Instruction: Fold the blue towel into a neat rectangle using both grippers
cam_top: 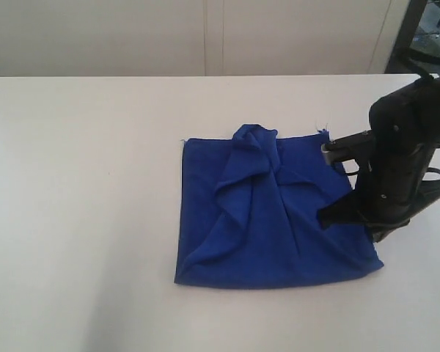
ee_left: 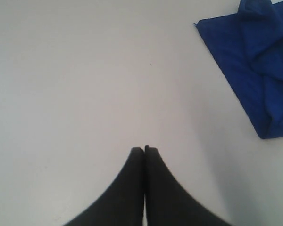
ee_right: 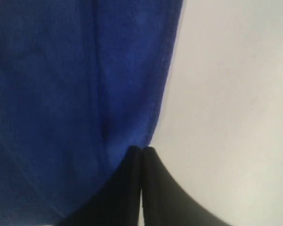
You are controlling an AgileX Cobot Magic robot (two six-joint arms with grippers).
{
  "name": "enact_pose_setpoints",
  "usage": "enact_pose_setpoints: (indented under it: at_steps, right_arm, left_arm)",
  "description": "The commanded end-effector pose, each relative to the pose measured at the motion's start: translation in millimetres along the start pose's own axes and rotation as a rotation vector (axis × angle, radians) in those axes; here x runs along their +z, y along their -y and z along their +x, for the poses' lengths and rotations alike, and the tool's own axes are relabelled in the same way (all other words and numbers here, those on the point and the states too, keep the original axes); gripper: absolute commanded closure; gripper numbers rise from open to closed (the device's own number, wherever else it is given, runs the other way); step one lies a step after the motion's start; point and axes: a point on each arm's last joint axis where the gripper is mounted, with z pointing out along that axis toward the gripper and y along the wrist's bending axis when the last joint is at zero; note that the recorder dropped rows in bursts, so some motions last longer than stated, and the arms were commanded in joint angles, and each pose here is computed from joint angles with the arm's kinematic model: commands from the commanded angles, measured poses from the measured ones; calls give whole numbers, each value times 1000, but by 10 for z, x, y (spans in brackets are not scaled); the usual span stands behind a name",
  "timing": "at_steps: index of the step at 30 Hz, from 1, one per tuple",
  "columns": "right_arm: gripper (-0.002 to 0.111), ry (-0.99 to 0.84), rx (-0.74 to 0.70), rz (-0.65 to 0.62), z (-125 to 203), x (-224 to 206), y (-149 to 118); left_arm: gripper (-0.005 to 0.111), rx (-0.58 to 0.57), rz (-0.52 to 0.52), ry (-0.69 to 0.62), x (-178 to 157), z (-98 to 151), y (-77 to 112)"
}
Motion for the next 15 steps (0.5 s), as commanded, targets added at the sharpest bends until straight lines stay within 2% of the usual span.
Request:
enact_pose_setpoints:
  at_steps: [1, 15]
  right_arm:
    - [108, -19, 6, -9, 104, 61, 19]
    - [108, -163, -47, 24, 289, 129, 44]
  left_arm:
    - [107, -7, 4, -5, -3, 21, 7]
    - [107, -7, 4, -5, -3, 21, 7]
